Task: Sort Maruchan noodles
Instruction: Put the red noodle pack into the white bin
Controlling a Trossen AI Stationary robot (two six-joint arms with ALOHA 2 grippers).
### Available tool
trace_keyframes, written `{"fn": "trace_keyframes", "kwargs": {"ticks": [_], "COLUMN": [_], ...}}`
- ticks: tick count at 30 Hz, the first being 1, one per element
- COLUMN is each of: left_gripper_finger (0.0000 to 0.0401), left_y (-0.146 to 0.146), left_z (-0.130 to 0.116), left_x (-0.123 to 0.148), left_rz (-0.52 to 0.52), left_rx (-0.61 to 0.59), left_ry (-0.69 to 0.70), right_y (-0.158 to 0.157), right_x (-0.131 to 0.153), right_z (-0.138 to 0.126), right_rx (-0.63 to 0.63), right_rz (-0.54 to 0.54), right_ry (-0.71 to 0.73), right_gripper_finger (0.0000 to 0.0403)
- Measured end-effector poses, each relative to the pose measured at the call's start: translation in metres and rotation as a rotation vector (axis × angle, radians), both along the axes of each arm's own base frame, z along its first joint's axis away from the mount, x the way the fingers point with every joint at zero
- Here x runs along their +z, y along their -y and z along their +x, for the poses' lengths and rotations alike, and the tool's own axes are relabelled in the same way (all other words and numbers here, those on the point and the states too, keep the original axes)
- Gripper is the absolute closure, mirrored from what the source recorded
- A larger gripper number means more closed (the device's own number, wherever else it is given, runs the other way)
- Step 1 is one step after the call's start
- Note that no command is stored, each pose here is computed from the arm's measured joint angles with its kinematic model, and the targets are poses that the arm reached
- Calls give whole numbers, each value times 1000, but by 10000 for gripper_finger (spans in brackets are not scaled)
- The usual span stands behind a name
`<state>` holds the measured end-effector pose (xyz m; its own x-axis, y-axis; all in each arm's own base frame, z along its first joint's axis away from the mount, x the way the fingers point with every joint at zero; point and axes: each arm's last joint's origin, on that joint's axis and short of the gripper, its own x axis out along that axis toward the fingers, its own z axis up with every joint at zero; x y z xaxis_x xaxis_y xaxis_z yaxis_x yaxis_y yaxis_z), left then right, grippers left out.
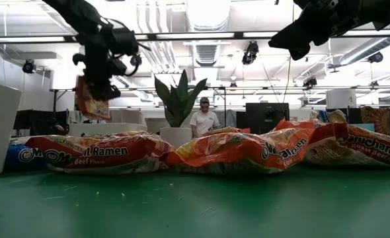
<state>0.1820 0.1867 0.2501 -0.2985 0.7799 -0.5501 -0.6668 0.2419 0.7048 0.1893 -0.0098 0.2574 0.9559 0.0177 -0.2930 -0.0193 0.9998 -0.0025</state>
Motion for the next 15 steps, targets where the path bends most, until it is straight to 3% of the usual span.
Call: {"fn": "trace_keyframes", "kwargs": {"ticks": [15], "left_gripper_finger": [381], "left_y": [-18], "left_z": [15], "left_x": [-33], "left_rz": [-67], "left_rx": [10], "left_ry": [-26], "right_y": [0], "right_x": [0], "right_z": [0], "right_rx": [0], "right_rz": [-3], "right_ry": [-1], "right_gripper_finger": [339]}}
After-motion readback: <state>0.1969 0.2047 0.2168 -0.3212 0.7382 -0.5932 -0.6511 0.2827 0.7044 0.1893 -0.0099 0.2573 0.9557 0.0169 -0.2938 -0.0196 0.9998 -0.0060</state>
